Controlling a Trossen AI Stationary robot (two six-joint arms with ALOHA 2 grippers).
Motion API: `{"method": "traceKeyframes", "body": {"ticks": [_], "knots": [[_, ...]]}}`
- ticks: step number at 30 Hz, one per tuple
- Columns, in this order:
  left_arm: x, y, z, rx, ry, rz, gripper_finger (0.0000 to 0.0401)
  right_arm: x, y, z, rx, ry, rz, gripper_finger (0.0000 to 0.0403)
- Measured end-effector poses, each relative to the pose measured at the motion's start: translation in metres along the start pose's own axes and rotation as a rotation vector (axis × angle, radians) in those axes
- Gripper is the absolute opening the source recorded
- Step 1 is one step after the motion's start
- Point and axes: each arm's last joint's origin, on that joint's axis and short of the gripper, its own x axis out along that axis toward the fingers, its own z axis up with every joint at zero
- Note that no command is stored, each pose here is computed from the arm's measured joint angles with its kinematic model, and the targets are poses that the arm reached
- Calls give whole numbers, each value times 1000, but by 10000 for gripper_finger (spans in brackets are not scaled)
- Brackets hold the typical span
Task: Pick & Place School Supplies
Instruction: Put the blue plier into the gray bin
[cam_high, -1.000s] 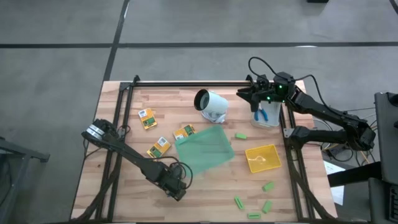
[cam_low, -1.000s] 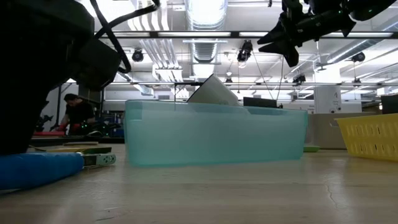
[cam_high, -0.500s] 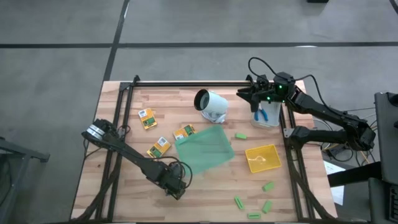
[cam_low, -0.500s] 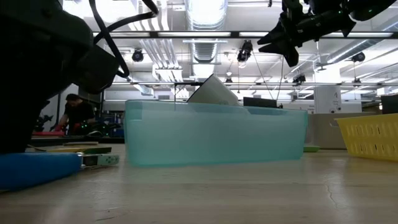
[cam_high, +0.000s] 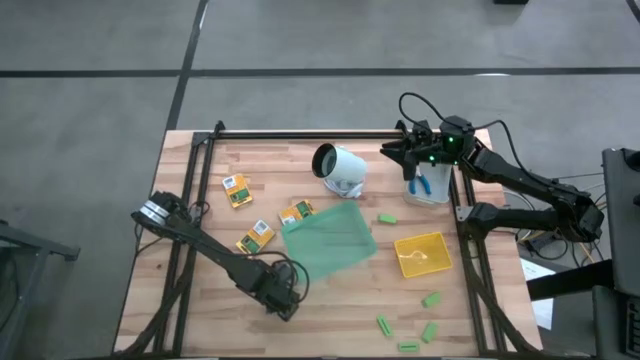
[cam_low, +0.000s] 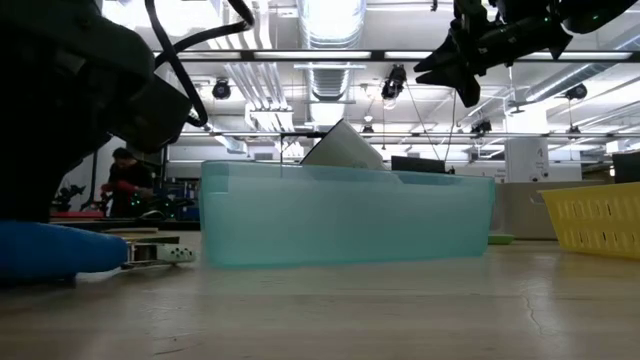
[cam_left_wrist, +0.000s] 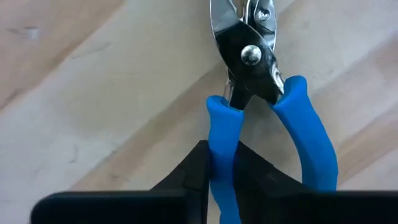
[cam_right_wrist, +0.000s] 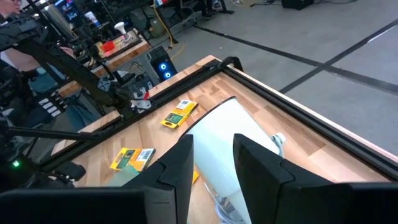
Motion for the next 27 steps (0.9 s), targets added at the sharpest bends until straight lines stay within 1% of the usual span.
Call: {"method": "traceKeyframes", "body": {"ticks": [2,6,8,13,15,17,19,22,25,27], "knots": [[-3,-3,0,0,2,-6,56,0,0,0,2,2,-1,114],[-15,-7,1,6,-2,39,58,0,0,-1,5,6,-2,112],[-23,-8,1,24,-5,79,55,0,0,-1,7,6,-2,108],[-46,-5,1,58,-25,228,55,0,0,-1,7,7,-2,102],[-58,-4,3,66,-46,261,55,0,0,-1,7,7,-2,100],[-72,-2,5,61,-79,263,56,0,0,-1,9,11,-4,98],[-87,-1,9,66,-130,233,56,0,-1,-2,12,18,-7,98],[-115,1,14,76,-247,166,56,0,-1,-2,10,16,-6,99],[-146,5,20,92,-417,107,56,0,-1,-2,13,19,-6,100],[-167,9,23,117,-556,84,57,0,-1,-2,44,19,-6,100]]}}
